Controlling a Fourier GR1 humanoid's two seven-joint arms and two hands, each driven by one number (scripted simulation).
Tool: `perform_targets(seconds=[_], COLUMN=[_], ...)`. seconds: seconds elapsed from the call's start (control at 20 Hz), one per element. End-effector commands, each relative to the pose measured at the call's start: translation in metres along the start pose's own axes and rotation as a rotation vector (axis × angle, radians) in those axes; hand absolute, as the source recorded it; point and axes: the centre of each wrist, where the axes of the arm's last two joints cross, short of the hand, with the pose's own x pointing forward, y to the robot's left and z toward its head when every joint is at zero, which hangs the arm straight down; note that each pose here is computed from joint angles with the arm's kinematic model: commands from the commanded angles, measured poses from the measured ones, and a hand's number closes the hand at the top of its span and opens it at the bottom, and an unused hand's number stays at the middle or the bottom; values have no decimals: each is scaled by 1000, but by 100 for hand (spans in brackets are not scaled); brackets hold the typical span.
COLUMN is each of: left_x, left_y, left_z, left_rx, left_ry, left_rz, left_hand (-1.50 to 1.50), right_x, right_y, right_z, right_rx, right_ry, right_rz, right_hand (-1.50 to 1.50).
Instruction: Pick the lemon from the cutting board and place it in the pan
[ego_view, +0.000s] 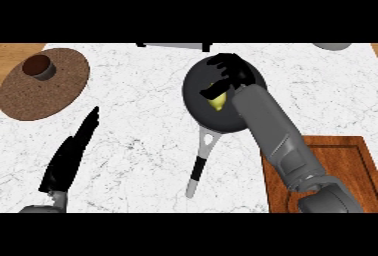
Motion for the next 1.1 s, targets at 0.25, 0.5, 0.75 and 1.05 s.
perform_targets(seconds=[0.25,0.5,0.75,1.05], left_x=[3,-2,-14,-12], left_y=[-8,-11,16,25], left_z=[4,7,14,17], left_rx=[10,14,38,54], left_ry=[3,20,49,48], left_rz=[13,2,12,10], left_hand=[0,0,0,0], right_x=[3,5,-54,-123], right_y=[-14,-45,-86,-116], right_z=[-3,-8,-8,6], right_rx=[-272,-441,-562,-599], right_ry=[-140,-113,-43,-134], right_rz=[-323,-460,-523,-512], right_hand=[-150,-150,-150,-150])
